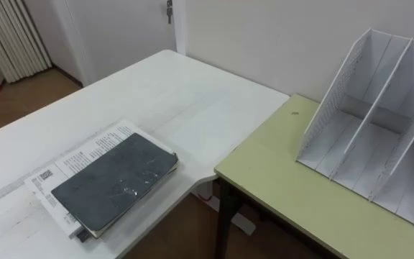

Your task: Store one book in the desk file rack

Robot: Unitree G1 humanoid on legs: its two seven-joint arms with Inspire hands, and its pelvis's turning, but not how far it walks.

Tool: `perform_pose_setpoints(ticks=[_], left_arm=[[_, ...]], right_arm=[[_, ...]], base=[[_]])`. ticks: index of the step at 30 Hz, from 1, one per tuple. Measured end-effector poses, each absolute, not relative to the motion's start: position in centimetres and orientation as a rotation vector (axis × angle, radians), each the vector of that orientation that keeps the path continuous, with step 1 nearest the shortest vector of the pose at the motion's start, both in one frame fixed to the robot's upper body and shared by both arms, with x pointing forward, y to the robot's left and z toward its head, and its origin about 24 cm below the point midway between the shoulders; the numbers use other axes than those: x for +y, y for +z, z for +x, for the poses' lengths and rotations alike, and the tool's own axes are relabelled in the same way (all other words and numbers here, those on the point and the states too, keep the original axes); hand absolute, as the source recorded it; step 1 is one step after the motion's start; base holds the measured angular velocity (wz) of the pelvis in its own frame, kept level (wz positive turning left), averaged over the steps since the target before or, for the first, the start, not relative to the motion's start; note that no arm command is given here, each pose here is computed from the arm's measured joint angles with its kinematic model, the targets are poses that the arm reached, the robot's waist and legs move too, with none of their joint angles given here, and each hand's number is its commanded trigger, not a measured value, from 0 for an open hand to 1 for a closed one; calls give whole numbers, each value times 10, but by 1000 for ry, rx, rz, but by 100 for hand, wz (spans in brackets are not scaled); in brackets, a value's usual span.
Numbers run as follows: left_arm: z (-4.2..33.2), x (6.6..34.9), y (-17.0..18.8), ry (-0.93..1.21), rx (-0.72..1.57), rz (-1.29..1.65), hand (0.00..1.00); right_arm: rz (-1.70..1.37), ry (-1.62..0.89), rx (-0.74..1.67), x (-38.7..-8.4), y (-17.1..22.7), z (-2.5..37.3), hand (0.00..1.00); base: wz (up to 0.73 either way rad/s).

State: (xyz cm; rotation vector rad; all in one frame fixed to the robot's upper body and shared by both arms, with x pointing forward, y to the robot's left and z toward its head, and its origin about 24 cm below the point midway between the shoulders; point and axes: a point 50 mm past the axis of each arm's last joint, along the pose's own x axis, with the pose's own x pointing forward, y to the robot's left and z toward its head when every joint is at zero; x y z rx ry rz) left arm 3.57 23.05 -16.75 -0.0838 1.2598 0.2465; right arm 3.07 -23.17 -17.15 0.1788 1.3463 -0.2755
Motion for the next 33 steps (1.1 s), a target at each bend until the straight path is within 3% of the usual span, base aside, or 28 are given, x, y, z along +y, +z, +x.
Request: perform_pose_setpoints(ticks=[33], left_arm=[[45,230,-166,203,1236,6,0]], right_arm=[[148,-266,1342,-231,-171,33,0]], base=[[0]])
